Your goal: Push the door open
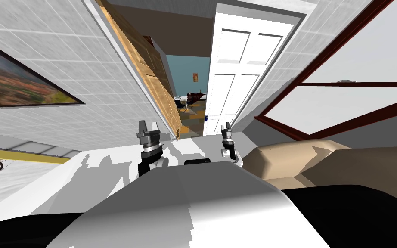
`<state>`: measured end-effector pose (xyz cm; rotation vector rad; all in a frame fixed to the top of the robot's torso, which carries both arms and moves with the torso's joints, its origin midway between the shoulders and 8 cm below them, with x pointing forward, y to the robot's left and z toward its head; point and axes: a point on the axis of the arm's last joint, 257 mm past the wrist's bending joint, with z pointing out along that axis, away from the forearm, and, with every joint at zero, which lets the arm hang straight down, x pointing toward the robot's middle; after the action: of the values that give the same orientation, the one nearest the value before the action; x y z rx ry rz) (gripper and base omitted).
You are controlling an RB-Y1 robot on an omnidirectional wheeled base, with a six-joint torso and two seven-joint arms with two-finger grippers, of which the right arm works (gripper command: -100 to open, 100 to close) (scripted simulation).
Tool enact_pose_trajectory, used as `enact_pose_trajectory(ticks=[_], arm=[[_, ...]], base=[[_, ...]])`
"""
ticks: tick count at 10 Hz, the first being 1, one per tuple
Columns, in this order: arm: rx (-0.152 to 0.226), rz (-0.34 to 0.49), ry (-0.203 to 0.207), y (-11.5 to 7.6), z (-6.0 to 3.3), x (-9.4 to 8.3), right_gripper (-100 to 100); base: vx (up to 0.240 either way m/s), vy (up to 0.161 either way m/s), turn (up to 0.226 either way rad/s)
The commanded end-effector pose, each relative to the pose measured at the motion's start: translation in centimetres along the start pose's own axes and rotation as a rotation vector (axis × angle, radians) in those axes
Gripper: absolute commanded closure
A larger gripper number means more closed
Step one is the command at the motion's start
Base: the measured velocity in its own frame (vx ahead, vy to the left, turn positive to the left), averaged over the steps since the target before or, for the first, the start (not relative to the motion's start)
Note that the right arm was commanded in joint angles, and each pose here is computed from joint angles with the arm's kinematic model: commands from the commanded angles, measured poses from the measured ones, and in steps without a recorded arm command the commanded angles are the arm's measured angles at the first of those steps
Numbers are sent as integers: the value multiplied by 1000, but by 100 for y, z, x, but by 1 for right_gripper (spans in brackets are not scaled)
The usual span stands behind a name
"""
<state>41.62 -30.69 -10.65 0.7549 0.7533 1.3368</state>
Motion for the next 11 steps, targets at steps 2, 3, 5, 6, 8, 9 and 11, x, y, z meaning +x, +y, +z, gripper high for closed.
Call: enact_pose_trajectory(ticks=[2, 3, 5, 6, 8, 9, 11], arm=[[31, 1, 12, -201, -37, 29, -100], [42, 1, 11, -245, -58, 24, -100], [77, 3, 22, -451, -99, 37, -100], [90, 4, 27, -531, -110, 45, -100], [114, 5, 32, -654, -147, 48, -100], [128, 6, 37, -735, -161, 56, -100], [160, 9, 47, -915, -206, 69, -100]], base=[[64, 3, -4], [52, 2, 2], [65, 1, -3], [88, 4, -2], [69, 6, -1], [84, 3, -3], [97, -5, -2]])
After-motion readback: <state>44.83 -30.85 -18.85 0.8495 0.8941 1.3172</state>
